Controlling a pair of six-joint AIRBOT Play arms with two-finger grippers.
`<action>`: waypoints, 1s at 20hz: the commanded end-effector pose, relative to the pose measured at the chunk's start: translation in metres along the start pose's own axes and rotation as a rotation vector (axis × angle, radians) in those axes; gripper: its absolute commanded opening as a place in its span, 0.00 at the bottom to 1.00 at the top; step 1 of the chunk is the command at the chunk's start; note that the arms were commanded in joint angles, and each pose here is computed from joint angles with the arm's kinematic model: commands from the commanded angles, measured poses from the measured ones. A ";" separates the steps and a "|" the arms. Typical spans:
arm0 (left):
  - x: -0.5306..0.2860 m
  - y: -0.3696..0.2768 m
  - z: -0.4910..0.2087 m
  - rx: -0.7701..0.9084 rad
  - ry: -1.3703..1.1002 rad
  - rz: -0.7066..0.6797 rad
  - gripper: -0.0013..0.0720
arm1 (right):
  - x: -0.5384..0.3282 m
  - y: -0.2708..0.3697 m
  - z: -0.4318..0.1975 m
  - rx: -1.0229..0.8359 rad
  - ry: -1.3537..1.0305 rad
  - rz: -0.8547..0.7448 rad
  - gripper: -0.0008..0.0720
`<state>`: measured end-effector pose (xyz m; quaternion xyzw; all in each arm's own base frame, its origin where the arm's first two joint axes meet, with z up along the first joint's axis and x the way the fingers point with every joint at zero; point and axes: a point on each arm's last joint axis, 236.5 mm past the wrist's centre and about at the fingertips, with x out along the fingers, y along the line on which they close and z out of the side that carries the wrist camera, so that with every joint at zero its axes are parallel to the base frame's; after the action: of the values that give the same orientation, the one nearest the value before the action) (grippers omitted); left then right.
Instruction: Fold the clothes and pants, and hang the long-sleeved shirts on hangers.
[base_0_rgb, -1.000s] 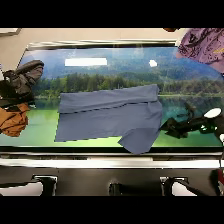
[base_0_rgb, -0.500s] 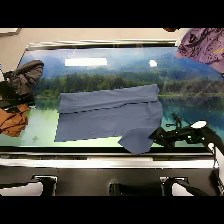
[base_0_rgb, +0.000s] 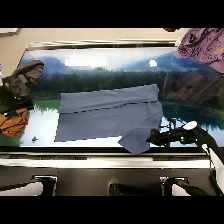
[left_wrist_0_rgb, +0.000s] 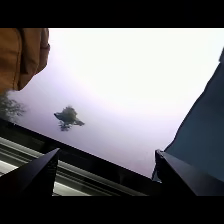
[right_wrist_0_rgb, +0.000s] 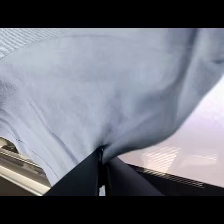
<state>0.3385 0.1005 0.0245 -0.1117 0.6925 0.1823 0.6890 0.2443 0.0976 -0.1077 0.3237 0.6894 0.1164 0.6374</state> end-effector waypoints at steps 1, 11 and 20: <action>0.033 -0.002 -0.038 -0.140 0.013 -0.236 0.99 | -0.007 0.009 0.001 -0.011 -0.024 0.013 0.05; 0.096 -0.062 -0.119 -0.271 0.118 -0.767 0.99 | -0.013 0.015 -0.003 -0.033 -0.030 0.022 0.05; 0.117 -0.083 -0.124 -0.237 0.178 -0.745 0.99 | -0.013 0.020 0.000 -0.022 -0.039 0.044 0.04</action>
<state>0.2515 -0.0118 -0.0945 -0.4559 0.6368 -0.0150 0.6216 0.2488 0.1038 -0.0864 0.3309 0.6699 0.1300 0.6518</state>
